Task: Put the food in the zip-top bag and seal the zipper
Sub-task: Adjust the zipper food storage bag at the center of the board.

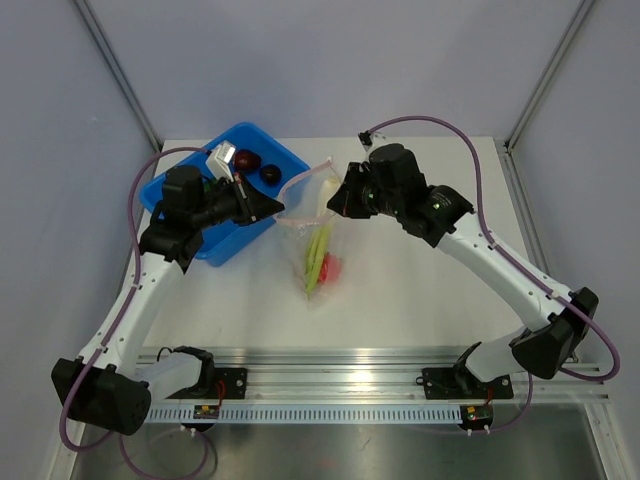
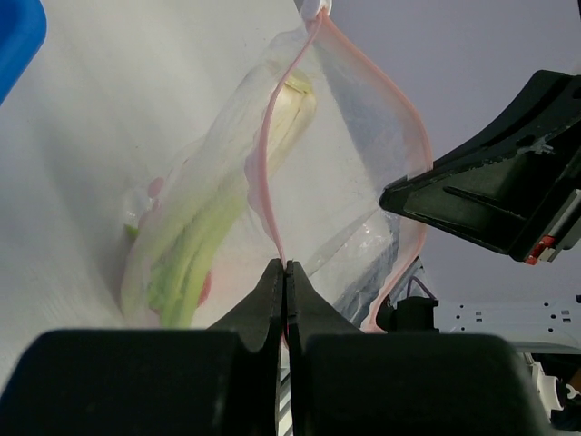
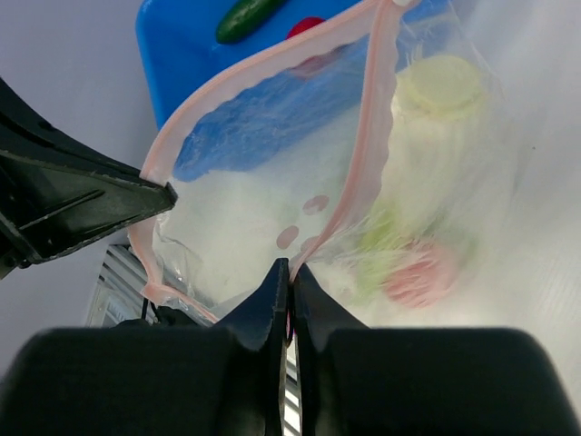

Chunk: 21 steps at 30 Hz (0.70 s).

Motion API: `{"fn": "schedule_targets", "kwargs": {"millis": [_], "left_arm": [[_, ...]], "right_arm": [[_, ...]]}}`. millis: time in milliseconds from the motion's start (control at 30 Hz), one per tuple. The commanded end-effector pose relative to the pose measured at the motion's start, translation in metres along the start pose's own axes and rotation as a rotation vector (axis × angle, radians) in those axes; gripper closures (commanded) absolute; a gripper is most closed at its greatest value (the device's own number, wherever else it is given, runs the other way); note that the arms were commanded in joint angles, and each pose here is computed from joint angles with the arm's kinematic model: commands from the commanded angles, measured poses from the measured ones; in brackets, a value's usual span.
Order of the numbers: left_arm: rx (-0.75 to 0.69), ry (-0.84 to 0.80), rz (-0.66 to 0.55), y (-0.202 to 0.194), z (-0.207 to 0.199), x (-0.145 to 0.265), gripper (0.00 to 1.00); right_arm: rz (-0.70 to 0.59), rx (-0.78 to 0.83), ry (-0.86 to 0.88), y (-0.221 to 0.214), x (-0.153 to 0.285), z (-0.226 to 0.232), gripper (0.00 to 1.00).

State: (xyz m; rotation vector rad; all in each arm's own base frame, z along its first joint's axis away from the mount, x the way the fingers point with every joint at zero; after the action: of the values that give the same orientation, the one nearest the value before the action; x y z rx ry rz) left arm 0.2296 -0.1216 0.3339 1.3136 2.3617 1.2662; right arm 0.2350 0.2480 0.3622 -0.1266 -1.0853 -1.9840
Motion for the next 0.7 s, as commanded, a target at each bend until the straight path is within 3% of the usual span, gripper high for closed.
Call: {"fn": "schedule_targets", "kwargs": {"millis": [0, 100, 267, 533, 667], "left_arm": [[-0.043, -0.069, -0.030, 0.003, -0.010, 0.007, 1.00], [-0.037, -0.077, -0.029, 0.002, -0.011, 0.008, 1.00], [-0.029, -0.102, -0.034, 0.002, -0.013, 0.008, 1.00], [-0.043, -0.117, -0.035, 0.003, -0.016, 0.010, 1.00], [-0.042, -0.123, -0.032, 0.002, -0.015, 0.009, 1.00]], "right_arm": [[-0.014, -0.057, -0.082, 0.002, 0.002, -0.004, 0.89], [-0.002, -0.082, -0.110, -0.003, -0.001, -0.009, 0.73], [-0.016, -0.082, -0.126, 0.002, 0.001, -0.006, 0.66], [-0.042, -0.062, -0.189, 0.013, -0.004, -0.004, 0.61], [-0.048, -0.062, -0.212, 0.017, -0.013, -0.003, 0.67]]}}
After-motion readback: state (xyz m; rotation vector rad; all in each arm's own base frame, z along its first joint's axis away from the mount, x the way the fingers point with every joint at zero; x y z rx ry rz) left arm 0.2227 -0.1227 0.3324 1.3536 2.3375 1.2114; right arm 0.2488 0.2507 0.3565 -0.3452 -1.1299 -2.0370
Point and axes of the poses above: each gripper's point midway between its finger pads, its own x axis back along the fingers, its own z axis along the line the jaws close on, y = z × x, the point moved 10 cm from there along x, back along the fingers, and after that the axes turned 7 degrees about -x, right-handed, at the moved point
